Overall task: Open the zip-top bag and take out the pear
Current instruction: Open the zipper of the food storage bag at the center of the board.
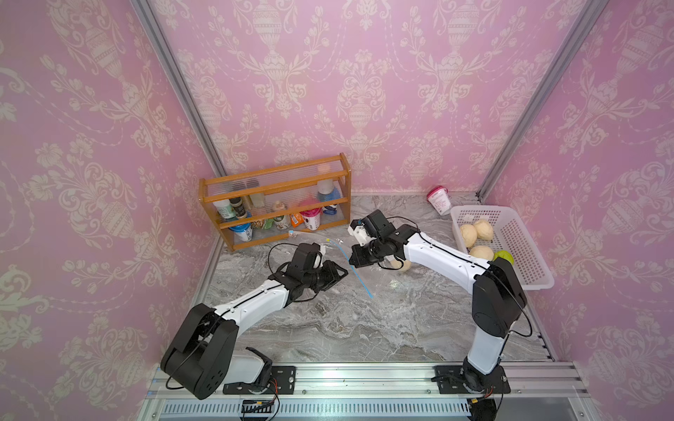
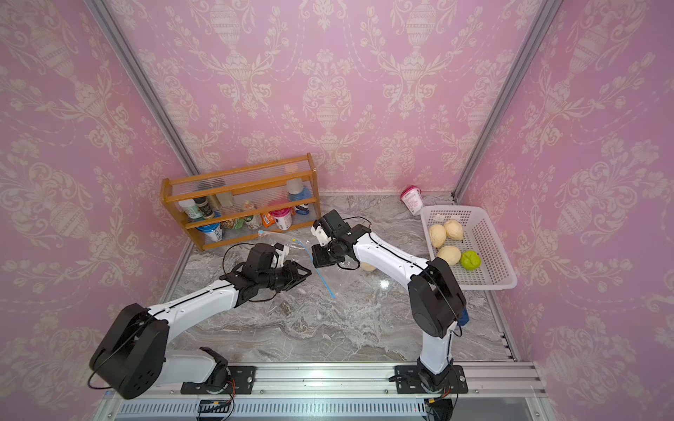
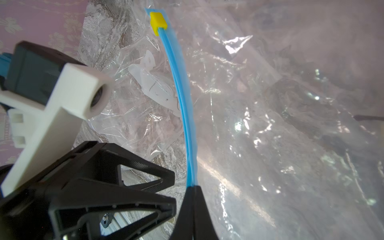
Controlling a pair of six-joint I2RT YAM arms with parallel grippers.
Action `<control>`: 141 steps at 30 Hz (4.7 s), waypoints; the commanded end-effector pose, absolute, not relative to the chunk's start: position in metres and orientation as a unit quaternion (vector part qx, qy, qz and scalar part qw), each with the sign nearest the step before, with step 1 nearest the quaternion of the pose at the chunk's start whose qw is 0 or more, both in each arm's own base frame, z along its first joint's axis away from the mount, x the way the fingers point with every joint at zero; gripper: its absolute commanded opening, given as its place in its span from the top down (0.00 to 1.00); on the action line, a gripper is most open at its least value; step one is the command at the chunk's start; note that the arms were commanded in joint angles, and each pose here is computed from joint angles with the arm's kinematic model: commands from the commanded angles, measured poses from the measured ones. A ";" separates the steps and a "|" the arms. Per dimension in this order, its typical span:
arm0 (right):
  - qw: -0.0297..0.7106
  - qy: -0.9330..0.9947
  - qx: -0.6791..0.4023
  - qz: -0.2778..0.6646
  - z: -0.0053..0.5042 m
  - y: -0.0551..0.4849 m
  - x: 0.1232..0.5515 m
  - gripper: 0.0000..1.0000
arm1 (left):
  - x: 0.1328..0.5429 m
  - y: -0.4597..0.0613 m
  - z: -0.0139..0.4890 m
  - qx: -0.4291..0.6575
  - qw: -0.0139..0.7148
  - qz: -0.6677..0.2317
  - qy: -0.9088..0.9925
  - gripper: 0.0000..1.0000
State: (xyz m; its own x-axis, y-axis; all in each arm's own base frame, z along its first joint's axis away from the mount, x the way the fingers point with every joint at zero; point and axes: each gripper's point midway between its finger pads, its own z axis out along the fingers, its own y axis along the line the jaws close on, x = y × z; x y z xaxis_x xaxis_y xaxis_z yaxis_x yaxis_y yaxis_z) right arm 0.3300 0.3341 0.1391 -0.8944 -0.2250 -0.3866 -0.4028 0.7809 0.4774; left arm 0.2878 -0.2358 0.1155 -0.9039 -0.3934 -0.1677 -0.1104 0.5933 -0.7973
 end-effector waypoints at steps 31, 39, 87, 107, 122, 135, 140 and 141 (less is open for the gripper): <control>0.138 0.893 -0.140 0.404 0.163 0.346 0.319 1.00 | 0.310 -0.222 0.144 -0.207 0.258 -0.435 0.837 0.66; 0.139 0.887 -0.133 0.421 0.170 0.349 0.319 1.00 | 0.310 -0.227 0.139 -0.205 0.252 -0.434 0.840 0.70; 0.386 0.918 -0.053 0.070 0.287 0.181 0.367 1.00 | 0.336 -0.185 0.235 -0.117 0.316 -0.312 0.888 1.00; 0.343 0.894 -0.072 0.278 0.303 0.258 0.334 1.00 | 0.364 -0.197 0.383 -0.001 0.349 -0.345 0.871 1.00; 0.250 0.947 -0.009 0.203 0.193 0.188 0.286 0.83 | 0.340 -0.285 0.257 0.052 0.217 -0.374 0.900 1.00; 0.277 0.890 -0.031 0.361 0.254 0.209 0.271 0.57 | 0.347 -0.338 0.252 0.092 0.186 -0.396 0.895 1.00; 0.257 0.886 -0.014 0.385 0.235 0.222 0.282 0.49 | 0.343 -0.343 0.250 0.097 0.180 -0.396 0.895 1.00; 0.250 0.886 -0.002 0.390 0.231 0.225 0.284 0.49 | 0.342 -0.342 0.251 0.097 0.180 -0.397 0.895 1.00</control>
